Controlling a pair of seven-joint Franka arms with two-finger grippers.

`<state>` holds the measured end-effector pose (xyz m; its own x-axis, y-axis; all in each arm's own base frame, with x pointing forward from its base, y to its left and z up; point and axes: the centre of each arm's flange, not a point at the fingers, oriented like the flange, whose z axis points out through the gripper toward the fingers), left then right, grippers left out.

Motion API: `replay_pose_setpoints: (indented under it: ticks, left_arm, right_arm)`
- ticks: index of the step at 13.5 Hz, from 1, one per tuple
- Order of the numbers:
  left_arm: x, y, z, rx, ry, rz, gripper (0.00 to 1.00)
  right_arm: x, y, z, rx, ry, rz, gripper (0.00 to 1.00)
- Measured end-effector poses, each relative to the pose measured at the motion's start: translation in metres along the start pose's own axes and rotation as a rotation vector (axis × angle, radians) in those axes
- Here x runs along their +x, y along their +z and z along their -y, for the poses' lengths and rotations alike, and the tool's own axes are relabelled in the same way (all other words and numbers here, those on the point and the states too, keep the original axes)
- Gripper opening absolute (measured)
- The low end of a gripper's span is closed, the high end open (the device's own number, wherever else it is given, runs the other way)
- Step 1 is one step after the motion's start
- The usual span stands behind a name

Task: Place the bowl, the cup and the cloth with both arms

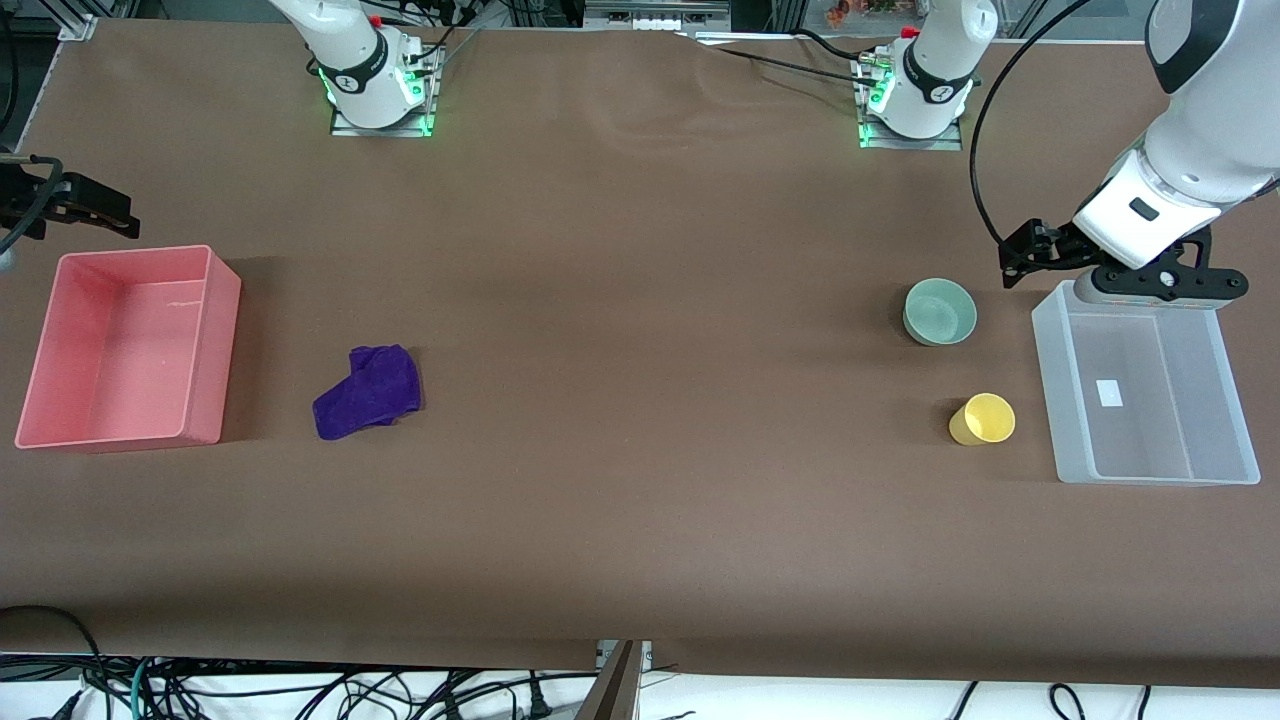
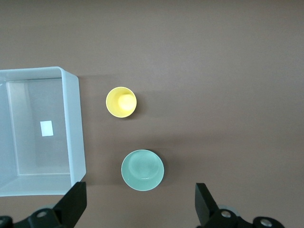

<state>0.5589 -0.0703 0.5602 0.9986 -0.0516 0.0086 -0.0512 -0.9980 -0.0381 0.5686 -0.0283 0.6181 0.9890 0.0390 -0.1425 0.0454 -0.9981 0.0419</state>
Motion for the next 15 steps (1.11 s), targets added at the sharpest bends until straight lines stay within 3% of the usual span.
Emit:
replay_pose_setpoints:
  ticks: [12, 15]
  left_arm:
    - [-0.0001, -0.0016, -0.0048, 0.000, 0.009, -0.003, 1.00]
    - [-0.0043, 0.0023, -0.0045, 0.003, 0.009, 0.037, 1.00]
  right_arm:
    - [0.0000, 0.0001, -0.0008, 0.000, 0.001, 0.000, 1.00]
    - [0.0000, 0.0001, -0.0012, 0.000, 0.002, 0.000, 1.00]
